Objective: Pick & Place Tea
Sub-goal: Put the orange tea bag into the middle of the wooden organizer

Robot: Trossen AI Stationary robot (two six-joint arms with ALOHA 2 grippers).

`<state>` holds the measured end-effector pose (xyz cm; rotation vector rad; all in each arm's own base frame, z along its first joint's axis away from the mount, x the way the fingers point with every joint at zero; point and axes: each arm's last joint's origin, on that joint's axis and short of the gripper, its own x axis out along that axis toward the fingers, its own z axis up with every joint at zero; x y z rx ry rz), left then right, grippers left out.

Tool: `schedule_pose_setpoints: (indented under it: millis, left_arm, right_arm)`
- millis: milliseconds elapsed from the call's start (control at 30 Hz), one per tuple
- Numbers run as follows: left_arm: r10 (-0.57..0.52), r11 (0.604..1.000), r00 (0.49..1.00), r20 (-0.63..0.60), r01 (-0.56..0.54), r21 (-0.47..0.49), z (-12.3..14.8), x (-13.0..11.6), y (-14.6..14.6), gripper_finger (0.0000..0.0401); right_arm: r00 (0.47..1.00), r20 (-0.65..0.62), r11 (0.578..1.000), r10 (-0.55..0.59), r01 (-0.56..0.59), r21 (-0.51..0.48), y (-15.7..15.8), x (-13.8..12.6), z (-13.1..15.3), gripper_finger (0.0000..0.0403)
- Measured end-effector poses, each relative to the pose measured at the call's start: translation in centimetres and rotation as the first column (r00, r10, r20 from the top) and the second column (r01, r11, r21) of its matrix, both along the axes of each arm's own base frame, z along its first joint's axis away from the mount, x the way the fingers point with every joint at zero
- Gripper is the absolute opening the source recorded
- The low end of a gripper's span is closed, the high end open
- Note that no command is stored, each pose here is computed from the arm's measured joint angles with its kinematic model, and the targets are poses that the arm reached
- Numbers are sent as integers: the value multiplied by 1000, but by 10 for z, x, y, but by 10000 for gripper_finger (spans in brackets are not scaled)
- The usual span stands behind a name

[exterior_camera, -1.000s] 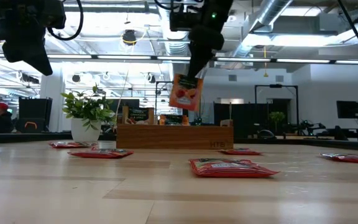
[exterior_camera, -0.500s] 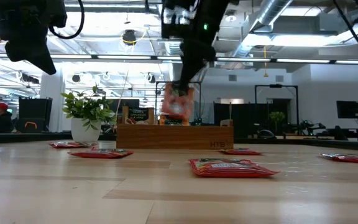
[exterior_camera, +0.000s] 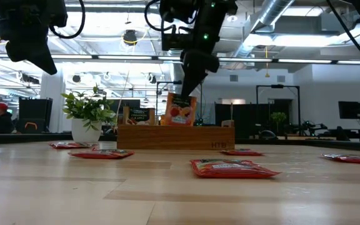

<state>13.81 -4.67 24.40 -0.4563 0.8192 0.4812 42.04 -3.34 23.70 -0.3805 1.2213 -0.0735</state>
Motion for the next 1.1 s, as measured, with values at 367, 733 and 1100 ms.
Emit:
schedule_pose_setpoints:
  millis: [367, 733, 1100]
  left_arm:
    - [0, 1000, 1000, 0, 0, 0, 0, 0, 0, 0]
    - [3, 1000, 1000, 2, -3, 3, 0, 0, 0, 0]
    - [3, 1000, 1000, 2, -3, 2, 0, 0, 0, 0]
  right_arm:
    - [999, -7, 999, 42, -42, 18, -5, 0, 0, 0]
    - [998, 1, 996, 61, -61, 59, -9, 0, -1, 0]
    - [997, 2, 995, 74, -74, 70, -12, -1, -13, 0]
